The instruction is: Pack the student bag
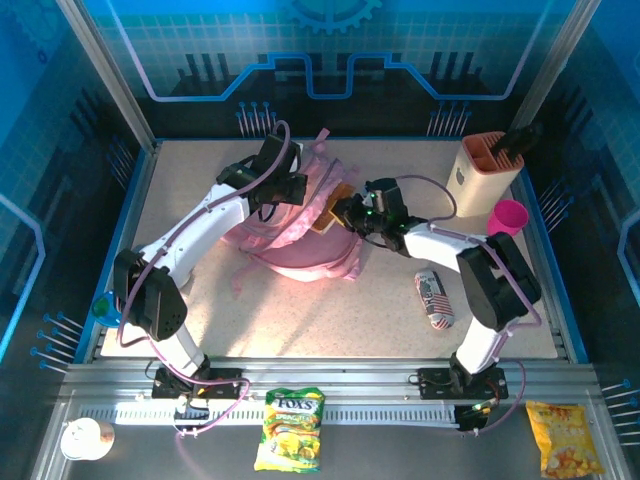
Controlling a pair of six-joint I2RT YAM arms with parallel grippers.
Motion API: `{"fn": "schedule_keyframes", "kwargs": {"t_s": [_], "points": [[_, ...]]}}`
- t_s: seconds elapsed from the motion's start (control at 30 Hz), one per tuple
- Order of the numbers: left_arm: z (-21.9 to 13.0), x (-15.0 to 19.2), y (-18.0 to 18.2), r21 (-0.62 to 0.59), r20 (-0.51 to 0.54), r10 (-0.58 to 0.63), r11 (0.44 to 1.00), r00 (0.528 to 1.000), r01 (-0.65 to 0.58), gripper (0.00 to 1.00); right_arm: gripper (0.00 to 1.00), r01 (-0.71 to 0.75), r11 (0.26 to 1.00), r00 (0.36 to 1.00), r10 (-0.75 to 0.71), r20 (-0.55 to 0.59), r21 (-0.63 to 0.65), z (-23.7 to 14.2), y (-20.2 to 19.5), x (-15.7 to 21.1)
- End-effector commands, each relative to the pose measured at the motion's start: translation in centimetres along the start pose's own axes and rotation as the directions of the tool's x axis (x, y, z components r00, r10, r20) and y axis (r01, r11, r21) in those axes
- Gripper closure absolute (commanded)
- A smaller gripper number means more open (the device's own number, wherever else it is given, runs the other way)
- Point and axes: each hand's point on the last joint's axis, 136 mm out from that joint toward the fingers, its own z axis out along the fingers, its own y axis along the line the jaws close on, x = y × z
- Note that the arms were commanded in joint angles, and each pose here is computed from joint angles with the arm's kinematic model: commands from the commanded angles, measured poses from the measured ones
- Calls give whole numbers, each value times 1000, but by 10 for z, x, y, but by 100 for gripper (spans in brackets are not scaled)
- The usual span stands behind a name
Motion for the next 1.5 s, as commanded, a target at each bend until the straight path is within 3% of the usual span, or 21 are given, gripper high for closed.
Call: {"fn": "schedule_keyframes", "kwargs": {"t_s": [0.0, 0.17, 0.6, 0.77, 1.07, 1.27, 1.43, 1.47], "points": [[-40, -52, -16, 93, 181, -44, 995, 982, 27, 100, 92, 46, 989, 999, -48, -11, -143, 8, 45, 1], [-45, -53, -16, 94, 191, -55, 995, 980, 38, 100, 92, 95, 975, 995, -96, 4, -200, 9, 60, 2], [-48, -59, -8, 89, 208, -122, 990, 970, 105, 100, 89, -36, 997, 995, 31, -90, -61, 88, 22, 4], [-43, -56, -4, 87, 193, -148, 987, 970, 133, 100, 62, -23, 999, 988, 18, -155, -37, 99, 19, 11], [-22, -44, 6, 75, 134, -181, 982, 974, 172, 100, 33, -69, 995, 991, 61, -119, -68, 30, 5, 2], [2, -31, -8, 136, 58, -164, 978, 985, 155, 100, 26, -43, 998, 998, 41, -47, -46, -24, -11, 0], [24, -18, -29, 226, -38, -168, 959, 985, 172, 100, 24, -16, 997, 996, 9, 84, 81, -72, -33, -16], [28, -15, -31, 232, -56, -175, 955, 983, 183, 92, 23, -12, 994, 993, -1, 117, 109, -81, -37, -21]]}}
